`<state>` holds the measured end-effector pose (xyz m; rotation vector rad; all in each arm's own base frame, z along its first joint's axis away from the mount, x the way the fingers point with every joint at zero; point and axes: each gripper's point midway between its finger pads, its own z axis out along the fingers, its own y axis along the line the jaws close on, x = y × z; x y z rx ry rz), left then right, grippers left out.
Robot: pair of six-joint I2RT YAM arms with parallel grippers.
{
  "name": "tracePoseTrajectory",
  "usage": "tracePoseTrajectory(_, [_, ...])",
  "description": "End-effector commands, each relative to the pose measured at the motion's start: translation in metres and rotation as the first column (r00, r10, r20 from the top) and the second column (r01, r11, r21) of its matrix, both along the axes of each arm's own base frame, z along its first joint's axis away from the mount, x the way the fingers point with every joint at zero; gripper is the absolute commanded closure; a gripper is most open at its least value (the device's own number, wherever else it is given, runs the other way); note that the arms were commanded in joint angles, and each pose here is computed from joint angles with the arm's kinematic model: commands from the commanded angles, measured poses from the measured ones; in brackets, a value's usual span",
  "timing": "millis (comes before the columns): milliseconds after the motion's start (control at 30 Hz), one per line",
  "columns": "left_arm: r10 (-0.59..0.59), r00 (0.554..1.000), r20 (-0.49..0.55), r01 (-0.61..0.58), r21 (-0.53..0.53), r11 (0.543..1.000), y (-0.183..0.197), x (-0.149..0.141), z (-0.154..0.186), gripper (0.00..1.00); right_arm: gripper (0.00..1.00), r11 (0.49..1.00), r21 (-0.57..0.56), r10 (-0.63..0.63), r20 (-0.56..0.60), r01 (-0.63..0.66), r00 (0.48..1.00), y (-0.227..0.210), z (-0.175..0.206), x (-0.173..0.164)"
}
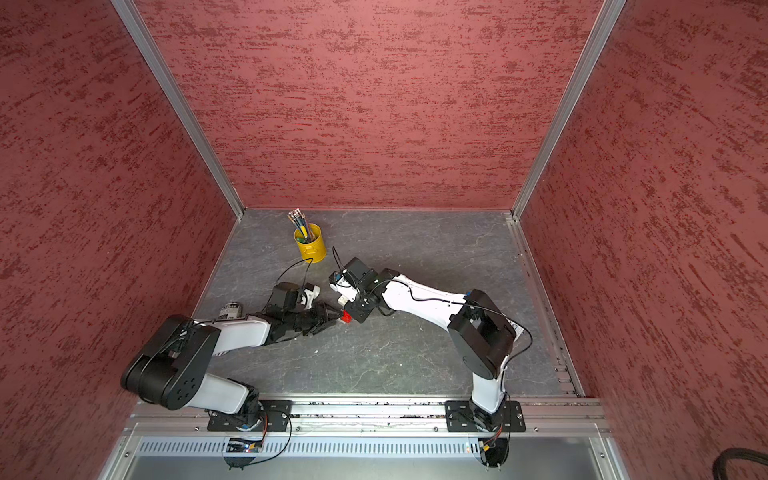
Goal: Assemble the letter y with lego
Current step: Assemble the lego brick with the lego brick.
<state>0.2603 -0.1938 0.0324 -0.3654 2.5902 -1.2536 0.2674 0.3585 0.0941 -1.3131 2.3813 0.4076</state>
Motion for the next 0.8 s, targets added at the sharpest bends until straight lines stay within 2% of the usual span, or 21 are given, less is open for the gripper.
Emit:
tracePoseTrajectory(0, [0.072,0.977,-0.198,-0.034,0.19,0.981,0.032,-0.04,-0.056,0.49,0.72,0.999,0.017,0.045,0.012,-0.045,0.999,0.01,0.006,-0.002])
tracePoseTrajectory(767, [0.075,0.977,-0.201,-0.036,0.194,0.98,0.033,-0.041,-0.056,0.5,0.71,0.992,0.001,0.123,-0.014,-0.123,0.992,0.016,-0.006,-0.013])
